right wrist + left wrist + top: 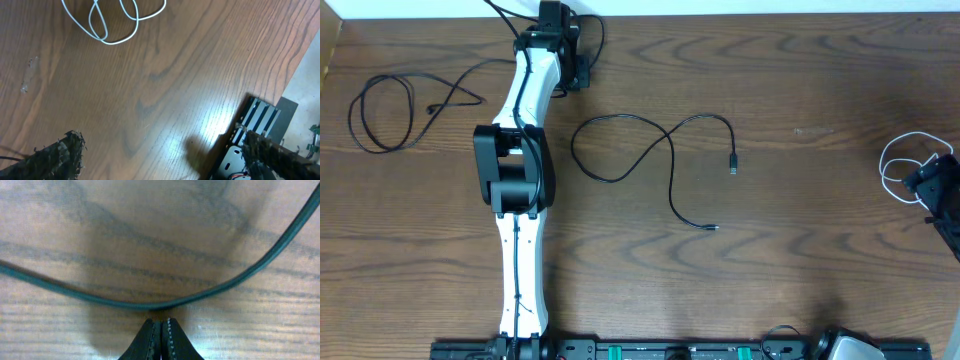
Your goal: Untangle cables
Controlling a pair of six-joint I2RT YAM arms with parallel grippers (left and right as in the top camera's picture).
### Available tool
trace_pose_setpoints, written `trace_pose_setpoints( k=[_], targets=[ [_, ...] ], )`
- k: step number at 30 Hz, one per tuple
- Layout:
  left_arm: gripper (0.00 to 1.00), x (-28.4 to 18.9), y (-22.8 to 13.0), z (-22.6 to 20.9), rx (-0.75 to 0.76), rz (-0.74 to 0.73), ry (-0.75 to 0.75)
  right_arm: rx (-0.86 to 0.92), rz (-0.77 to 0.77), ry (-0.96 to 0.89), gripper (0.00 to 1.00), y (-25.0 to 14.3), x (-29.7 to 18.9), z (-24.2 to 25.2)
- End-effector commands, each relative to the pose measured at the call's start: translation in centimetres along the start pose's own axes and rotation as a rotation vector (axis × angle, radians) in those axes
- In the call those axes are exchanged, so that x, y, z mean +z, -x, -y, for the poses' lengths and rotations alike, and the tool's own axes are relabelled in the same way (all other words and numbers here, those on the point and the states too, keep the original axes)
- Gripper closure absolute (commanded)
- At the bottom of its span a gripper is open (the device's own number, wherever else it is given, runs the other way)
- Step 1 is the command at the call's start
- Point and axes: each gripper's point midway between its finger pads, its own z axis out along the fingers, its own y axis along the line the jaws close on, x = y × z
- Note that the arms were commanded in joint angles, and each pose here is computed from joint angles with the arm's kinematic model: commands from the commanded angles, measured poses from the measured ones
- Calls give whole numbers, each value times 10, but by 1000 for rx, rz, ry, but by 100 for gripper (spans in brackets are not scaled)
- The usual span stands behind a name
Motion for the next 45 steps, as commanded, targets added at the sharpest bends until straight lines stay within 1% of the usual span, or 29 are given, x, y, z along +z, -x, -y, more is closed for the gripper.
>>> trace_pose_setpoints(
  k=[1,9,13,15,18,20,23,26,28,30,31,33,35,37,41,43,45],
  targets=[
    [92,28,-13,-6,-19,-34,14,20,7,-8,1,2,0,2],
    [92,51,-9,-10,-24,2,15,20,7,-8,1,2,0,2],
    [92,63,-9,-24,-44,15,23,20,8,-8,1,2,0,2],
    [92,68,-10,-43,-65,19,60,20,7,-8,1,2,0,2],
    [92,68,-18,-96,-152,5,218,20,7,-8,1,2,0,2],
    [92,63,-25,-128,-187,-13,290,20,7,-8,1,2,0,2],
    [92,42,-27,-169,-230,-23,351,20,7,-8,1,2,0,2],
    [92,10,-17,-196,-262,7,370,20,7,-8,1,2,0,2],
    [92,-19,-2,-209,-287,59,380,20,7,-8,1,2,0,2],
    [89,-50,14,-216,-303,117,387,20,7,-8,1,2,0,2],
    [89,-72,24,-220,-313,158,391,20,7,-8,1,2,0,2],
    [89,-101,35,-225,-333,211,398,20,7,-8,1,2,0,2],
    [89,-135,38,-238,-360,244,412,20,7,-8,1,2,0,2],
    [89,-143,30,-248,-405,233,418,20,7,-8,1,2,0,2],
    [89,-140,-5,-270,-486,128,435,20,7,-8,1,2,0,2],
    [89,-137,-26,-283,-564,77,444,20,7,-8,1,2,0,2],
    [89,-137,-49,-300,-679,38,460,20,7,-8,1,2,0,2]
  ],
)
